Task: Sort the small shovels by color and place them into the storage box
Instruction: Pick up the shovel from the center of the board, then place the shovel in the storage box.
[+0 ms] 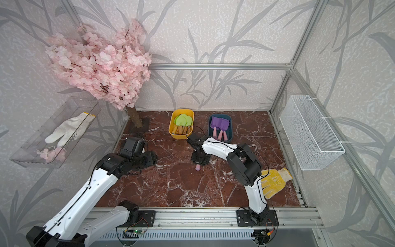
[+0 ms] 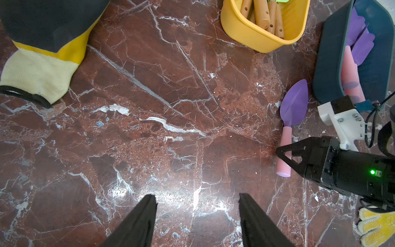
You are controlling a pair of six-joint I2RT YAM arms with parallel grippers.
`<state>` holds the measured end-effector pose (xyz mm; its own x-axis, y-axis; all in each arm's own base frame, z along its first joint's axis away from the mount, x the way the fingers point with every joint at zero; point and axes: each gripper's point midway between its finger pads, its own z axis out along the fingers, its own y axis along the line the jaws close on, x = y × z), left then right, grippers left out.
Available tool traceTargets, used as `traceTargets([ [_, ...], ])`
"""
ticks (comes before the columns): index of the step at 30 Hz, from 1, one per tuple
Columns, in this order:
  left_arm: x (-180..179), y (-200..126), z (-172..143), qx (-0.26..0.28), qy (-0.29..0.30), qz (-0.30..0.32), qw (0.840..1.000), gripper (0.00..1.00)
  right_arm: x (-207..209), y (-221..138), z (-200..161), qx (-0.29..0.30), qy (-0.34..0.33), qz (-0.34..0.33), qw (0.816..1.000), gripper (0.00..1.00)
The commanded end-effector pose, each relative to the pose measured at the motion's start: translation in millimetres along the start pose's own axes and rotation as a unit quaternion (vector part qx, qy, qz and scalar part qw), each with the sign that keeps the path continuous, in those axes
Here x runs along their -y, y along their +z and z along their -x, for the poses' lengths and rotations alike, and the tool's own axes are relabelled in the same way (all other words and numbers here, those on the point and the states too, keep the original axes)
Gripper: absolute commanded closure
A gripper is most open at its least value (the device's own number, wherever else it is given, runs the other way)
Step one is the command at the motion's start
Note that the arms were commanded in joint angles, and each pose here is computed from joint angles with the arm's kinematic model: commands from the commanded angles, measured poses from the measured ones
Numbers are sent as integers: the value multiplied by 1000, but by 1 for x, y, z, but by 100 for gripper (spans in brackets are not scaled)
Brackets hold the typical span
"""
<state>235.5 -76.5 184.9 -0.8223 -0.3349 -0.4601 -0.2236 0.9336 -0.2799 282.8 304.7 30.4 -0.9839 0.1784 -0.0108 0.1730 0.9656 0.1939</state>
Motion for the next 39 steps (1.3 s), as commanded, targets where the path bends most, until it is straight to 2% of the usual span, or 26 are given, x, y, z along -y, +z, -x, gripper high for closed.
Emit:
traceTargets([
  [1, 0, -11, 6, 11, -5, -2, 1000, 35, 2, -24, -10, 4, -32, 2, 999, 77],
  [13, 1, -12, 5, 8, -5, -3, 1000, 35, 34, -80, -35, 18, -103, 3, 994, 78],
  [21, 5, -11, 11, 15, -7, -9, 1000, 35, 62, -135, -31, 74, -140, -15, 987, 80],
  [31, 10, -7, 15, 13, -6, -13, 1000, 35, 86, -188, 24, 121, -110, -16, 986, 82],
  [39, 14, -3, 15, 7, -3, -15, 1000, 35, 101, -202, 87, 151, -86, -23, 984, 82],
])
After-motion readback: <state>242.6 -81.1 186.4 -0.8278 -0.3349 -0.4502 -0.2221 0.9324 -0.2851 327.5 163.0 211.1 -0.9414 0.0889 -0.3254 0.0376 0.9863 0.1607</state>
